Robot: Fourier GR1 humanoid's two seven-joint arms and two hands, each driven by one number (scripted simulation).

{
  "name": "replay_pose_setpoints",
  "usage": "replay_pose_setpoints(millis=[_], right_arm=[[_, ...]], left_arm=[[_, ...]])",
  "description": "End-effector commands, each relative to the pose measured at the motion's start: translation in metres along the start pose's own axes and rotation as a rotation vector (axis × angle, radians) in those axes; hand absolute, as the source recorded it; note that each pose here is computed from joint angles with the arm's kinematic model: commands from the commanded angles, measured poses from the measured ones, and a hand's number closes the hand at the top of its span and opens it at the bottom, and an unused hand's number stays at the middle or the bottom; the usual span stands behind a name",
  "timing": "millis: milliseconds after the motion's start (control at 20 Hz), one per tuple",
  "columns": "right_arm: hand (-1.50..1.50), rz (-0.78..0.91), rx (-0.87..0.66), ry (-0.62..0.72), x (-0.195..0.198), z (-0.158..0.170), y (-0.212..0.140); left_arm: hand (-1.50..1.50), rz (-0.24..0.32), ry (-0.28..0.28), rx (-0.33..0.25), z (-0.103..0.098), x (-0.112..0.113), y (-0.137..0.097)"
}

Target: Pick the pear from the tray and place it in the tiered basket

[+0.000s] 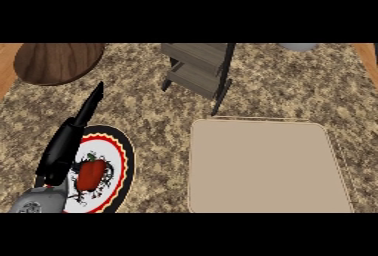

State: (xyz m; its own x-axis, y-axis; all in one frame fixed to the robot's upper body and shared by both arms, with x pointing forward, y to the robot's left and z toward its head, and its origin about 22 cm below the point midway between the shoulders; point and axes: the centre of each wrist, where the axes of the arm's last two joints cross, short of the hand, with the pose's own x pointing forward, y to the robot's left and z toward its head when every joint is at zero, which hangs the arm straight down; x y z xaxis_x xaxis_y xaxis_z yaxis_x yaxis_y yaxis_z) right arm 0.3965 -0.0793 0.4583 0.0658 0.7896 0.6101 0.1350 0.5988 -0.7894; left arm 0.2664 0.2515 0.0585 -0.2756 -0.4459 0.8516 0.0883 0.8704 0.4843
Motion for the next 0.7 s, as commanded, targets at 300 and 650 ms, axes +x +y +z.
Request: replay_pose_setpoints(millis=[300, 650], right_arm=[[-1.50, -0.270, 0.022, -0.018, -0.031, -0.036, 0.081], [-1.50, -0.499, -0.141, -0.101, -0.022, -0.034, 0.071]], left_arm=[[0.00, 0.009, -0.014, -0.011, -0.008, 0.004, -0.002], [0.00, 0.002, -0.013, -0.020, -0.008, 0.002, -0.004]])
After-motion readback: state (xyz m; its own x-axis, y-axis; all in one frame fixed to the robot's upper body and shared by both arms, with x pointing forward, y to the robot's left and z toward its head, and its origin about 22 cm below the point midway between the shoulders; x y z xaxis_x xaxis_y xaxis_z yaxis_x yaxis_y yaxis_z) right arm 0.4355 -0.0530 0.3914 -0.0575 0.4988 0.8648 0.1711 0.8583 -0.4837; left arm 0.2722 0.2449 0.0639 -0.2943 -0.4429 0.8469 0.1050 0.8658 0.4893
